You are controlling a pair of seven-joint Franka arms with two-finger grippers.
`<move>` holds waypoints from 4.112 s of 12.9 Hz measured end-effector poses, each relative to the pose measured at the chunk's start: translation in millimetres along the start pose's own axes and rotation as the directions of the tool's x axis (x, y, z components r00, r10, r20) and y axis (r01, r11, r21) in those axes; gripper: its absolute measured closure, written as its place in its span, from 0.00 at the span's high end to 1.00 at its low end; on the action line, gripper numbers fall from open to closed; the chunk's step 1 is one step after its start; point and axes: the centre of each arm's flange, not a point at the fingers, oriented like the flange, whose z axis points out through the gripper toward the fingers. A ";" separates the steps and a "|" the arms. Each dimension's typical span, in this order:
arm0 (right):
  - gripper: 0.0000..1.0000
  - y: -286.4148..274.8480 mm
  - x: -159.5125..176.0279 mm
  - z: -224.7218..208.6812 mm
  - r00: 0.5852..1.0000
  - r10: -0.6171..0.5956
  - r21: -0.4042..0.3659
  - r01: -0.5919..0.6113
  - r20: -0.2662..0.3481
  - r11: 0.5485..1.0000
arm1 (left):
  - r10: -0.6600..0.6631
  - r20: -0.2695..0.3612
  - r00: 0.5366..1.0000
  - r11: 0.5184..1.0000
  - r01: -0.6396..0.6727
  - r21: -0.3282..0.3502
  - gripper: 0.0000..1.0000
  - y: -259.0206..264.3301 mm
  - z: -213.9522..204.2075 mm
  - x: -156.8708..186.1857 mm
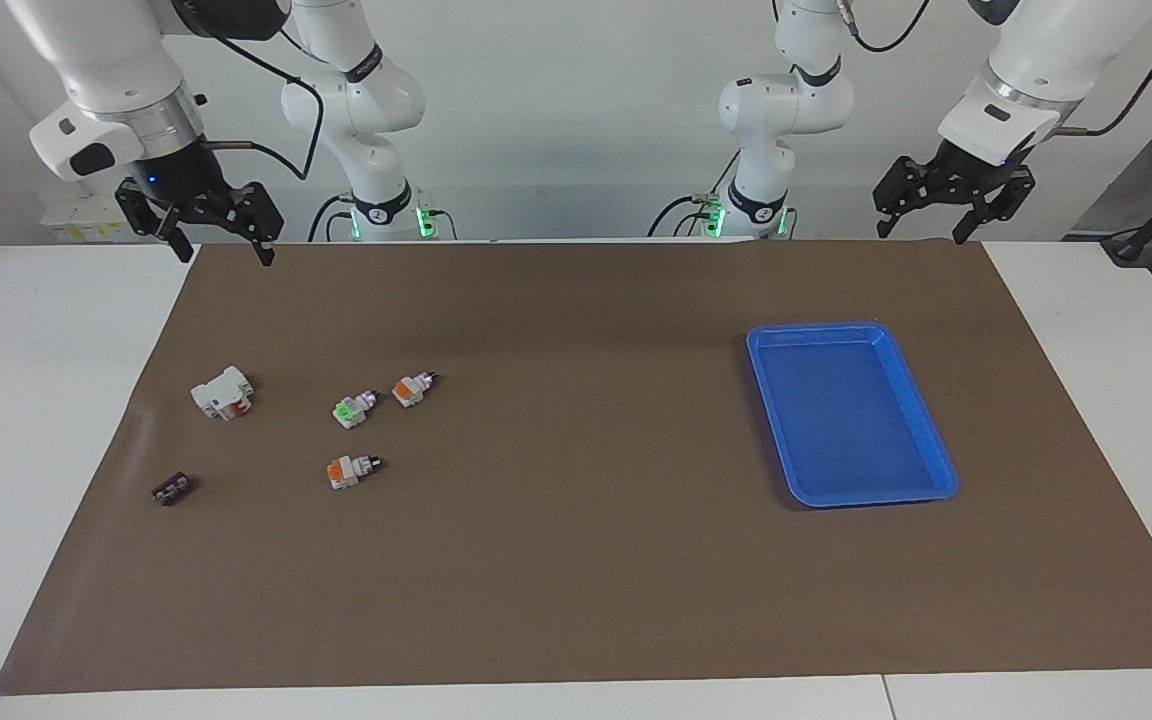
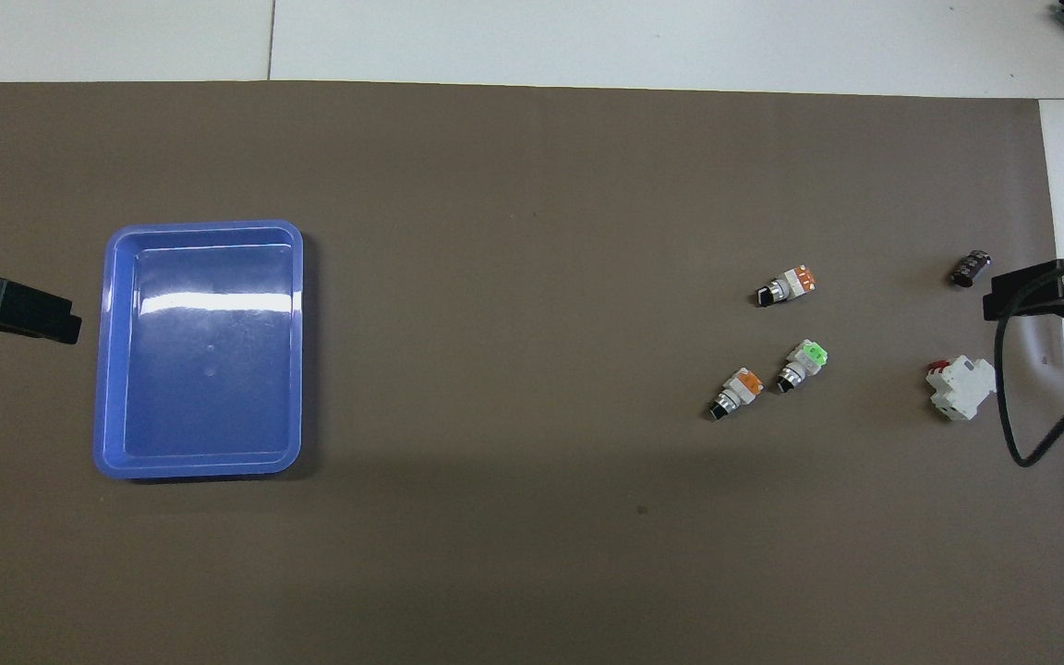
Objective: Turn and place switch with both arms
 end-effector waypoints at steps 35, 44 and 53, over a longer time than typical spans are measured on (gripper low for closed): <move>0.93 -104.2 -52.9 364.9 0.617 0.766 0.066 -0.785 0.181 0.617 | 0.002 -0.003 1.000 1.000 -0.002 0.000 1.00 1.4 -0.5 0.1; 0.42 -128.2 -28.7 311.0 0.548 0.738 0.076 -0.820 0.394 0.568 | 0.018 -0.044 0.999 0.994 -0.023 -0.111 1.00 15.8 -7.5 1.1; 0.42 -274.9 -9.3 138.4 0.189 0.634 0.059 -0.974 0.750 0.220 | -0.055 -0.047 0.997 0.932 0.034 -0.361 1.00 45.2 2.9 -5.4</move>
